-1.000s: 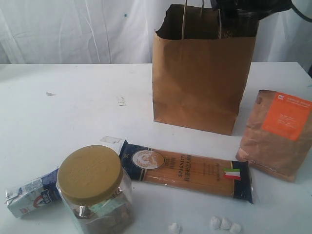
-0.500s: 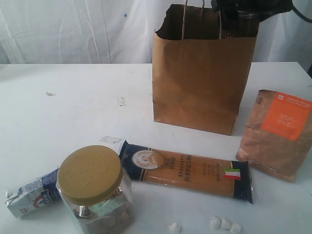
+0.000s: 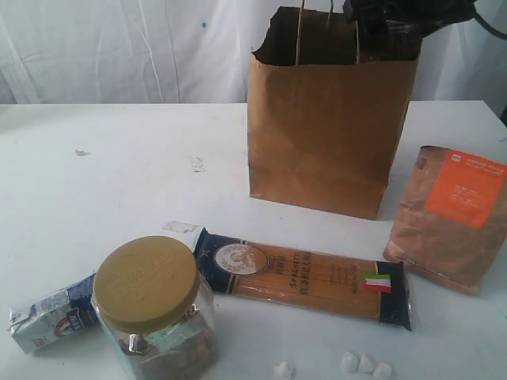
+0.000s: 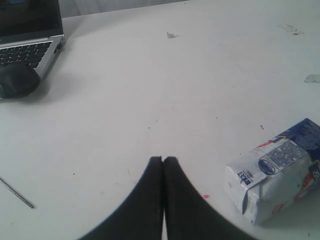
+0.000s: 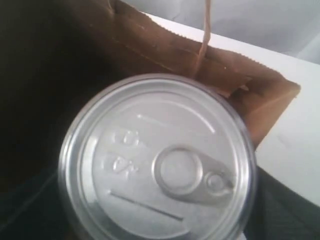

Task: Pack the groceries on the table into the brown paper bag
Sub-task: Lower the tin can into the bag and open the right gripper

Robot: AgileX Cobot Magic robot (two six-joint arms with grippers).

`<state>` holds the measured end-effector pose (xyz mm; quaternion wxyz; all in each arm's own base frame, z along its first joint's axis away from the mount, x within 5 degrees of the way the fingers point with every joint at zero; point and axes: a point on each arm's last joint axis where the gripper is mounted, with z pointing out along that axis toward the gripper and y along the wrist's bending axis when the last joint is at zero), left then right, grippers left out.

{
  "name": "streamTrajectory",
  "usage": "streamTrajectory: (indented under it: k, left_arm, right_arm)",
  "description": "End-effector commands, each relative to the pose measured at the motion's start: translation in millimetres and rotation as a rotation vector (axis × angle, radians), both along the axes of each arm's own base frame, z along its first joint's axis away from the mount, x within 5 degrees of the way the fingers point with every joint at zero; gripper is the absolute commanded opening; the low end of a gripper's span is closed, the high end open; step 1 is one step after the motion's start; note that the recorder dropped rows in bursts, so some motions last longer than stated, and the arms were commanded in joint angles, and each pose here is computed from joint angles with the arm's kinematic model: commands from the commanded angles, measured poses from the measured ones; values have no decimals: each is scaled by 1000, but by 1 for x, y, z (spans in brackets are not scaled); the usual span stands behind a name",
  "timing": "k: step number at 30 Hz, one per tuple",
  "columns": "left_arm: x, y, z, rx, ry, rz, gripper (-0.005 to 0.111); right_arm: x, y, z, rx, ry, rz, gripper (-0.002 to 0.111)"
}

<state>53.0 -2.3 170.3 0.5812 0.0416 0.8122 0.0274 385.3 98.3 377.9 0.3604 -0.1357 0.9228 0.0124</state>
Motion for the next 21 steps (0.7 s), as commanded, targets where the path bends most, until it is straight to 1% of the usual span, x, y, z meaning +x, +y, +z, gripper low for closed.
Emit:
streamTrajectory:
  k: [1, 13, 15, 19, 21]
  left_arm:
    - [0, -1, -1, -13, -3, -5, 0]
    - [0, -1, -1, -13, -3, -5, 0]
    - [0, -1, -1, -13, -3, -5, 0]
    - [0, -1, -1, -13, -3, -5, 0]
    - [0, -1, -1, -13, -3, -5, 0]
  right_arm:
    - [7, 0, -6, -6, -16, 6, 76]
    - [9, 1, -11, -9, 12, 5, 76]
    - [8, 3, -9, 21, 2, 9, 76]
    - [4, 11, 4, 163, -43, 24, 76]
    - [3, 15, 5, 195, -39, 50, 76]
